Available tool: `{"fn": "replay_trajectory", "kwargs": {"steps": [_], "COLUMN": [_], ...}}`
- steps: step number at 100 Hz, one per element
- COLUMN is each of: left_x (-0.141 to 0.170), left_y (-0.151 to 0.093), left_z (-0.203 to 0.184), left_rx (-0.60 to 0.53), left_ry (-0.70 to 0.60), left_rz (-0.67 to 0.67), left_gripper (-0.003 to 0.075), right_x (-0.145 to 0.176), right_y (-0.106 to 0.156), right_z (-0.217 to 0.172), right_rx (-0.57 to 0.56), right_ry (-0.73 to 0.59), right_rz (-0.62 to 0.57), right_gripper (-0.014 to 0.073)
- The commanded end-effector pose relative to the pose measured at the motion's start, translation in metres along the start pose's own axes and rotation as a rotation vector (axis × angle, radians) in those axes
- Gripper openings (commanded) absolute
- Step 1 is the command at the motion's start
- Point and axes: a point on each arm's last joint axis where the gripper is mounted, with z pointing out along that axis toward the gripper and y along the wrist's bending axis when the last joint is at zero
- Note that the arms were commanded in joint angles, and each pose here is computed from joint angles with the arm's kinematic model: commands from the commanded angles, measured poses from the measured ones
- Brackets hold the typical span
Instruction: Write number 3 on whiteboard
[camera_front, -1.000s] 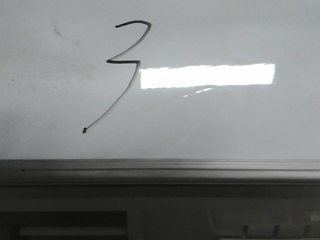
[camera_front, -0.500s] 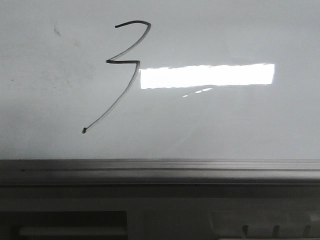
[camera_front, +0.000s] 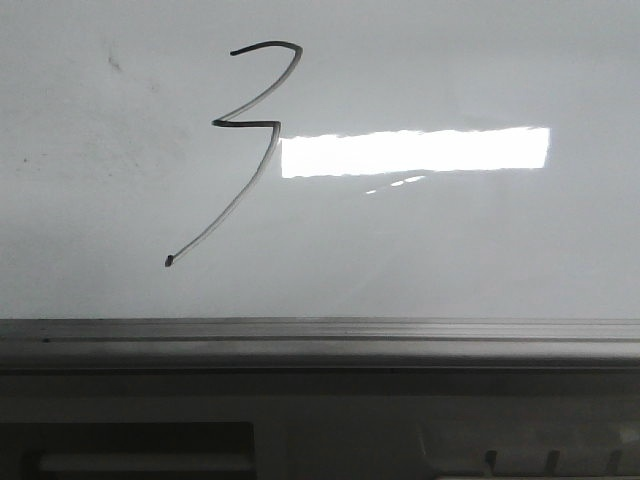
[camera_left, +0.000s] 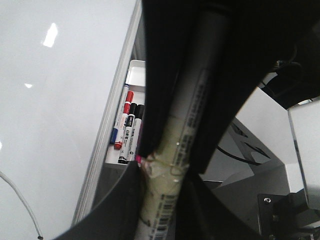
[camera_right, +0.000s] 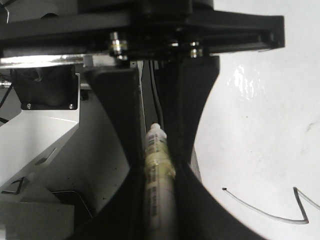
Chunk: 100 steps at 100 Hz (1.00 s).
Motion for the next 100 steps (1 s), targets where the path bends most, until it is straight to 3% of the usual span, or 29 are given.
{"fn": "replay_trajectory", "kwargs": {"steps": [1, 11, 23, 28, 34, 52, 67, 74, 88, 100], "left_x": [-0.014, -0.014, -0.013, -0.012, -0.009, 0.003, 0.029, 0.043, 0.069, 0.089], "left_y": [-0.001, -0.001, -0.002, -0.002, -0.002, 0.001, 0.007, 0.01, 0.022, 0.034], "left_z": [-0.007, -0.007, -0.007, -0.007, -0.007, -0.009, -0.008, -0.006, 0.002, 0.011], "left_rx": [-0.016, -0.016, -0.015, -0.015, -0.035, -0.192, -0.369, -0.449, -0.607, -0.707], "left_ry": [-0.099, -0.099, -0.098, -0.098, -0.107, -0.206, -0.314, -0.378, -0.472, -0.524], "left_rz": [-0.07, -0.07, -0.079, -0.094, -0.12, -0.225, -0.388, -0.465, -0.568, -0.686], "left_gripper": [-0.0021, -0.0021, -0.0021, -0.0021, -0.0021, -0.0021, -0.0021, -0.0021, -0.0021, -0.0021], "right_x": [-0.016, -0.017, -0.02, -0.02, -0.02, -0.009, 0.01, 0.019, 0.034, 0.046], "right_y": [-0.007, -0.008, -0.009, -0.011, -0.012, -0.023, -0.032, -0.036, -0.037, -0.033], "right_z": [-0.015, -0.02, -0.034, -0.044, -0.06, -0.107, -0.133, -0.141, -0.144, -0.132], "right_rx": [0.056, 0.066, 0.085, 0.097, 0.116, 0.215, 0.331, 0.384, 0.436, 0.435], "right_ry": [-0.127, -0.151, -0.21, -0.24, -0.285, -0.358, -0.297, -0.252, -0.216, -0.232], "right_rz": [-0.022, -0.025, -0.021, -0.016, 0.004, 0.061, 0.142, 0.199, 0.241, 0.241], "right_gripper": [-0.0041, 0.0099, 0.0386, 0.0459, 0.0482, 0.0472, 0.0452, 0.0344, -0.0074, -0.0046]}}
